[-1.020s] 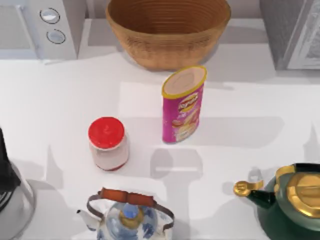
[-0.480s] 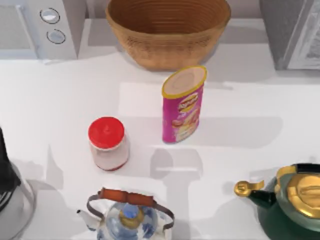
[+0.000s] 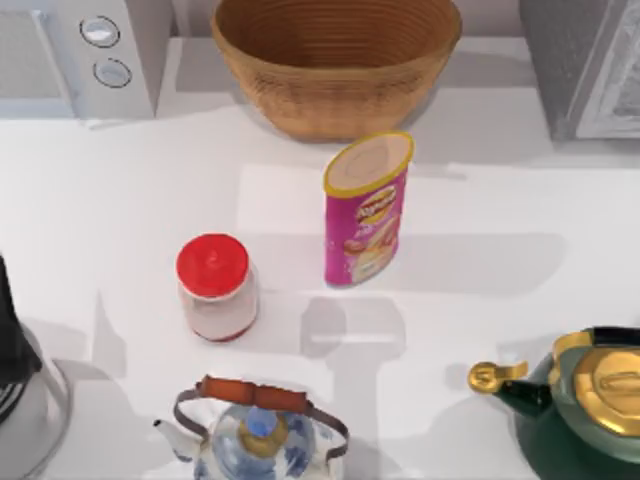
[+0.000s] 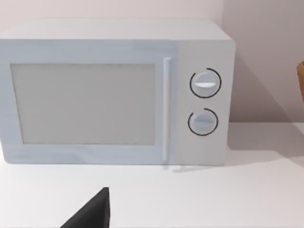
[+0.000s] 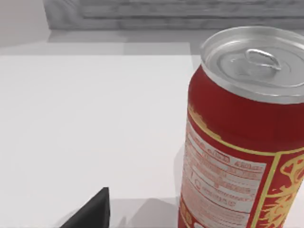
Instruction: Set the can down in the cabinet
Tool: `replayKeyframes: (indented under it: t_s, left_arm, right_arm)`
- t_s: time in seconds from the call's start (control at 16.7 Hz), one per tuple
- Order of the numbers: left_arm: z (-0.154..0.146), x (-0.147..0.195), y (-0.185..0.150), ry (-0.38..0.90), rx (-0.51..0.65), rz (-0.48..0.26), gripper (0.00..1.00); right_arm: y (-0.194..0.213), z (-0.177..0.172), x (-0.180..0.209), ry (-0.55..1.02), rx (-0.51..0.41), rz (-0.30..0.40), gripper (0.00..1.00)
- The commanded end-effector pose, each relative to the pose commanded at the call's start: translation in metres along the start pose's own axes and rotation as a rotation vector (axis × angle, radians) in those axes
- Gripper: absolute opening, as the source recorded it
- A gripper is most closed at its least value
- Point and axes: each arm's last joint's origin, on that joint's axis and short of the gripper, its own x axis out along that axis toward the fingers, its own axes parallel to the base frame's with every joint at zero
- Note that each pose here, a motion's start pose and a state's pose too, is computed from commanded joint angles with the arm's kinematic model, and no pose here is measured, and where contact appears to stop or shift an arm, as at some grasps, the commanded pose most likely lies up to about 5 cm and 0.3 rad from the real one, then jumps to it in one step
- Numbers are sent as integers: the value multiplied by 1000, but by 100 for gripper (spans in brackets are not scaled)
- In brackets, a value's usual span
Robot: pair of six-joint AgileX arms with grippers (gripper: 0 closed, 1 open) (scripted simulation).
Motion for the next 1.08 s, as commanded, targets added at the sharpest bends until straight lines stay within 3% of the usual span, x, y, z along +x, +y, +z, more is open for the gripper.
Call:
replayKeyframes:
  t_s: [0.18,0.66,0.9,1.08]
  left_arm:
    - [0,0,0,0,0,0,100]
    - [0,0,0,0,0,0,100]
    - [0,0,0,0,0,0,100]
    - [0,0,0,0,0,0,100]
  right_arm:
    - [0,0,3,1,0,2,100]
    - [0,0,57,0,0,0,100]
    - [0,0,60,0,0,0,100]
    - [0,0,60,0,0,0,77]
